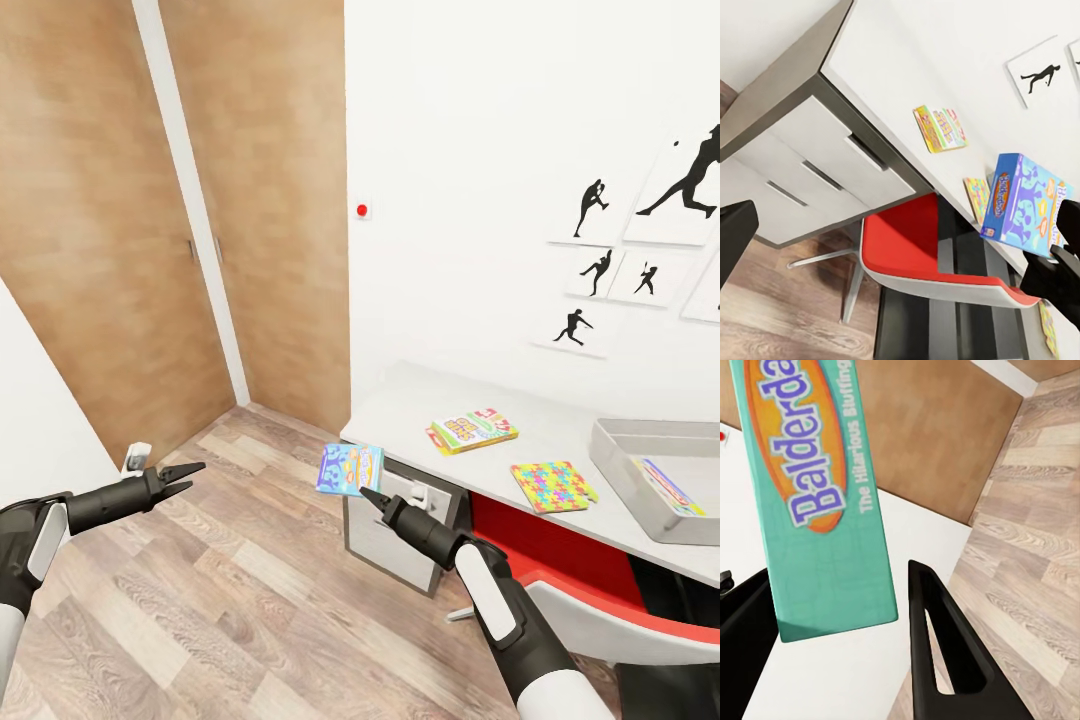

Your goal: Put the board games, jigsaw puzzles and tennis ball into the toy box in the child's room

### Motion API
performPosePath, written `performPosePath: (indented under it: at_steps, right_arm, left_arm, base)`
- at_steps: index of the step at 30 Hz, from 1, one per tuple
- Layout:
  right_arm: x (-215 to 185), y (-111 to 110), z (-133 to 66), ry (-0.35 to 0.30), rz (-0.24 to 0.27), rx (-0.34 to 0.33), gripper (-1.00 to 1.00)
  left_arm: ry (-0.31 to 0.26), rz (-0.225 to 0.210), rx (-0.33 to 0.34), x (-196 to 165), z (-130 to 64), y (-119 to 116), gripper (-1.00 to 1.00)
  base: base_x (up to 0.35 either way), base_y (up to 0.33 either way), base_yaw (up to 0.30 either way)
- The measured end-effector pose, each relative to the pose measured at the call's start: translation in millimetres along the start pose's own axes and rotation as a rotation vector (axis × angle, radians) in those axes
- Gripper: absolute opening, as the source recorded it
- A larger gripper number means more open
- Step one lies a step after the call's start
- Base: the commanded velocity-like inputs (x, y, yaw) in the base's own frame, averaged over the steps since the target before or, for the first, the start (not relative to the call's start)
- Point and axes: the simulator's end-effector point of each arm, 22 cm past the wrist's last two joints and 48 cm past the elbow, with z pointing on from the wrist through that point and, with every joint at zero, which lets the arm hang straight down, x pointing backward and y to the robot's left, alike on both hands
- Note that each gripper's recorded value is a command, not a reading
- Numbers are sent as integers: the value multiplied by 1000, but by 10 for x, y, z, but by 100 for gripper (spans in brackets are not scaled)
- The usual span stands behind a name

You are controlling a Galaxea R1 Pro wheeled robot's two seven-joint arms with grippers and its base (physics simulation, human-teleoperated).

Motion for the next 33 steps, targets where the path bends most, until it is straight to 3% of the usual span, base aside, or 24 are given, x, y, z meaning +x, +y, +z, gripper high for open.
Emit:
performPosePath:
  at_steps: [13, 16, 17, 19, 22, 27, 30, 33]
  right_arm:
    - [-79, 63, -29, -6, -12, -11, -100]
    - [-406, 279, -343, -17, -99, -49, -100]
    - [-421, 304, -423, -13, -114, -51, -100]
    - [-495, 462, -766, -24, -117, -89, -100]
    - [-706, 480, -1176, -81, -65, -107, -100]
    - [-1051, 225, -1774, -144, 53, -74, -100]
    - [-1173, 137, -1981, -170, 86, -60, -100]
    - [-1210, 95, -2065, -178, 103, -54, -100]
  left_arm:
    - [0, 0, -1, 1, 0, 1, 100]
    - [0, 0, 3, 0, -2, -9, 100]
    - [0, 0, 4, 0, -1, -11, 100]
    - [-1, 2, 9, -5, -5, -25, 100]
    - [-2, 3, 11, -13, -8, -32, 100]
    - [-8, 11, 34, -44, -20, -101, 100]
    - [-9, 11, 74, -51, -29, -192, 100]
    - [-14, 11, 113, -86, -41, -291, 100]
  base:
    - [0, 0, 0]
    - [0, 0, 0]
    - [0, 0, 0]
    - [0, 0, 0]
    - [0, 0, 0]
    - [0, 0, 0]
    - [0, 0, 0]
    - [0, 0, 0]
